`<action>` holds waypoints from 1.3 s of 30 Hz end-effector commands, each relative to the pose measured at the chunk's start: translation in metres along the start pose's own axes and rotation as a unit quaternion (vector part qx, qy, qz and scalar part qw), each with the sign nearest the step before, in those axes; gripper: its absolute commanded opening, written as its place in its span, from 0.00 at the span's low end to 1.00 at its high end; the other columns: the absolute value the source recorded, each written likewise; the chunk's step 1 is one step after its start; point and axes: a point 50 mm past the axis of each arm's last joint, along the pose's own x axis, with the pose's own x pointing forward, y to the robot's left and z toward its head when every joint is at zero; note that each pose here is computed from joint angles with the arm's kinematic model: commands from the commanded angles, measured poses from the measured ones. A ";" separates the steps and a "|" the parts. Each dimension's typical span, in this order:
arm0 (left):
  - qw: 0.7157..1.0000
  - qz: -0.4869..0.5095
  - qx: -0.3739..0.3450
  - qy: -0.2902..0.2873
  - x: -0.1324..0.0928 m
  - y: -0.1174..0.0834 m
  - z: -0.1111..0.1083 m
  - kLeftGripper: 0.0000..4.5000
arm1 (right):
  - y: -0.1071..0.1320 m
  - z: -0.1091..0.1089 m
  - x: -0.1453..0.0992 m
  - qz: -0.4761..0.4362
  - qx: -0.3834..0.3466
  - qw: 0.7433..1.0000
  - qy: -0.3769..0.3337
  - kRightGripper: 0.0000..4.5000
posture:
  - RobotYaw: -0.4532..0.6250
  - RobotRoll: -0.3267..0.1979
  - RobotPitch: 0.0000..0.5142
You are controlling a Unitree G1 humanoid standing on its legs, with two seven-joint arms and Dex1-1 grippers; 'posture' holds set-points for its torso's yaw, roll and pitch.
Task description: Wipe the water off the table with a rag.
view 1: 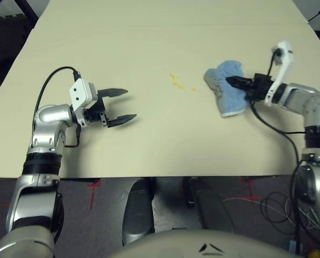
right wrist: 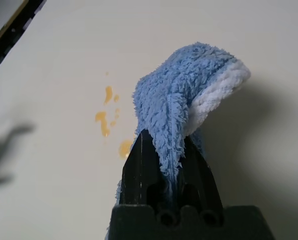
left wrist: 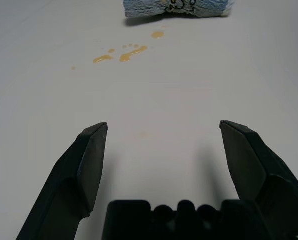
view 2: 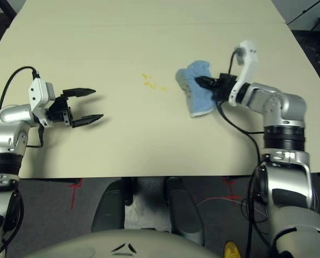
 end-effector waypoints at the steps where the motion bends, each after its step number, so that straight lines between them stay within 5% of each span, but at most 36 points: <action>1: 1.000 -0.001 0.005 0.013 -0.003 -0.001 -0.002 1.00 | -0.001 0.002 0.020 -0.020 -0.001 1.000 -0.022 0.02 | 0.56 0.62 0.48; 12: 1.000 0.010 0.009 0.012 -0.007 -0.003 0.002 1.00 | 0.015 -0.041 0.080 -0.033 0.017 0.998 0.058 0.02 | 0.61 0.62 0.49; 23: 1.000 0.015 0.006 0.014 -0.010 -0.008 0.003 1.00 | 0.073 -0.076 0.119 0.085 0.005 0.986 0.147 0.02 | 0.64 0.62 0.50; 33: 1.000 0.017 0.004 0.015 -0.010 -0.010 0.002 1.00 | 0.105 -0.093 0.130 0.162 0.009 0.970 0.184 0.02 | 0.64 0.62 0.50; 39: 1.000 0.015 0.003 0.014 -0.008 -0.010 0.001 1.00 | 0.086 -0.088 0.123 0.124 0.008 0.977 0.174 0.02 | 0.63 0.62 0.49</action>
